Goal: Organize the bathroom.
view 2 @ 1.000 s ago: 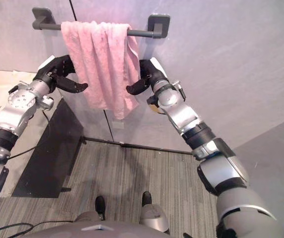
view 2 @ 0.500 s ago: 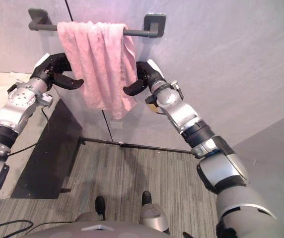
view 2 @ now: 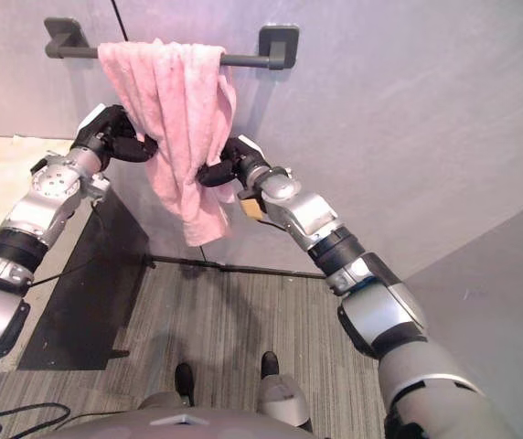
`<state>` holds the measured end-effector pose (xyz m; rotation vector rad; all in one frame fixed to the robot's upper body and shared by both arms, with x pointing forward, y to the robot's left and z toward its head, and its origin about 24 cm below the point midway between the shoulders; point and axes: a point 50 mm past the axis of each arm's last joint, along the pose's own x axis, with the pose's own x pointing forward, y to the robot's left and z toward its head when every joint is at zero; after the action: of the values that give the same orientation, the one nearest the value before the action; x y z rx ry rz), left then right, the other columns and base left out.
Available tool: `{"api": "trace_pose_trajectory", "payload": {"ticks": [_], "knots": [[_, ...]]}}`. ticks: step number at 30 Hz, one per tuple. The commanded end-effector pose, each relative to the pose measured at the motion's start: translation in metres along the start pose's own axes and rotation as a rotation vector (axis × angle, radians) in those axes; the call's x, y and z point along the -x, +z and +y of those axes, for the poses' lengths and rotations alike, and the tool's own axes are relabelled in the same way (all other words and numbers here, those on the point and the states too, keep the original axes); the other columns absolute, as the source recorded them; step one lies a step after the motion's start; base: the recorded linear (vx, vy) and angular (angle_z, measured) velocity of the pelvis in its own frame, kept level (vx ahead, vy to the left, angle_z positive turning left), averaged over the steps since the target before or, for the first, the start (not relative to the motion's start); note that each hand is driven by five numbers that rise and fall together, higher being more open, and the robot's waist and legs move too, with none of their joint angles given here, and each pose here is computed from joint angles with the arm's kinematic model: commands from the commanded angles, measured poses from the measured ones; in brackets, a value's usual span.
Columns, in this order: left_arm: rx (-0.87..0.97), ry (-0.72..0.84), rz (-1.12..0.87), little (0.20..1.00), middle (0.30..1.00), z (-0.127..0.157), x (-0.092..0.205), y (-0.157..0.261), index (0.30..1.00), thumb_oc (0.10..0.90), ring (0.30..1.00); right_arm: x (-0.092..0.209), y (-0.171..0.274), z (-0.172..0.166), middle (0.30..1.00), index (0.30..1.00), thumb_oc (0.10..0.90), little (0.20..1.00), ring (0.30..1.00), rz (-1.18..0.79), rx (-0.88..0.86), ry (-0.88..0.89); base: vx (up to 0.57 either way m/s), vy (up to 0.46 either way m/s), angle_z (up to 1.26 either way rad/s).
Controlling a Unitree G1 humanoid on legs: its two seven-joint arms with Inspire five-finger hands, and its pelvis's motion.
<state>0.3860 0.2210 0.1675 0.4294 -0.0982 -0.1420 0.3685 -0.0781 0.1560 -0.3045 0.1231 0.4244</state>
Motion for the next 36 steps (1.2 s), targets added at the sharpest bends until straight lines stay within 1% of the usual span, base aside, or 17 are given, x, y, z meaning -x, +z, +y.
{"api": "trace_pose_trajectory", "payload": {"ticks": [1,7,9,12,13,14,19,22,24,26,30,36], "knots": [[-0.047,0.094,-0.168,0.300,0.300,0.024,-0.015,0.053,0.300,0.400,0.300,-0.003,0.057,-0.006,0.300,0.300,0.400,0.300,0.300,-0.200,0.055,-0.018,0.00,0.000,0.00],[-0.053,0.103,-0.149,0.300,0.300,0.026,-0.012,0.047,0.300,0.400,0.300,-0.003,0.056,-0.010,0.300,0.300,0.400,0.300,0.300,-0.194,0.072,-0.039,0.01,0.000,0.00],[-0.055,0.115,-0.147,0.300,0.300,0.027,-0.011,0.044,0.300,0.400,0.300,-0.003,0.057,-0.013,0.300,0.300,0.400,0.300,0.300,-0.190,0.094,-0.065,0.00,0.000,0.00],[-0.055,0.143,-0.138,0.300,0.300,0.032,-0.009,0.041,0.300,0.400,0.300,-0.002,0.055,-0.024,0.300,0.300,0.400,0.300,0.300,-0.177,0.155,-0.157,0.00,0.000,0.00],[-0.055,0.143,-0.138,0.300,0.300,0.032,-0.009,0.041,0.300,0.400,0.300,-0.002,0.055,-0.024,0.300,0.300,0.400,0.300,0.300,-0.177,0.155,-0.157,0.00,0.000,0.00],[-0.048,0.193,-0.113,0.300,0.300,0.042,-0.005,0.035,0.300,0.400,0.300,0.001,0.054,-0.041,0.300,0.300,0.400,0.300,0.300,-0.153,0.199,-0.234,0.00,0.000,0.00],[-0.053,0.253,-0.079,0.300,0.300,0.056,0.005,0.025,0.300,0.400,0.300,0.008,0.052,-0.058,0.300,0.300,0.400,0.300,0.300,-0.121,0.238,-0.287,0.00,0.000,0.00],[-0.064,0.310,-0.049,0.300,0.300,0.073,0.020,0.012,0.300,0.400,0.300,0.018,0.047,-0.074,0.300,0.300,0.400,0.300,0.300,-0.084,0.268,-0.326,-0.01,0.005,-0.06],[-0.067,0.325,-0.043,0.300,0.300,0.078,0.025,0.009,0.300,0.400,0.300,0.022,0.044,-0.077,0.300,0.300,0.400,0.300,0.300,-0.077,0.274,-0.337,-0.01,0.009,-0.09],[-0.071,0.362,-0.029,0.300,0.300,0.089,0.035,0.002,0.300,0.400,0.300,0.029,0.037,-0.084,0.300,0.300,0.400,0.300,0.300,-0.059,0.284,-0.355,-0.03,0.024,-0.06],[-0.068,0.407,-0.009,0.300,0.300,0.098,0.047,-0.007,0.300,0.400,0.300,0.036,0.026,-0.089,0.300,0.300,0.400,0.300,0.300,-0.038,0.288,-0.366,-0.01,0.018,-0.03],[-0.063,0.442,0.008,0.300,0.300,0.103,0.058,-0.016,0.300,0.400,0.300,0.042,0.012,-0.091,0.300,0.300,0.400,0.300,0.300,-0.022,0.278,-0.372,-0.01,0.010,-0.04]]}}
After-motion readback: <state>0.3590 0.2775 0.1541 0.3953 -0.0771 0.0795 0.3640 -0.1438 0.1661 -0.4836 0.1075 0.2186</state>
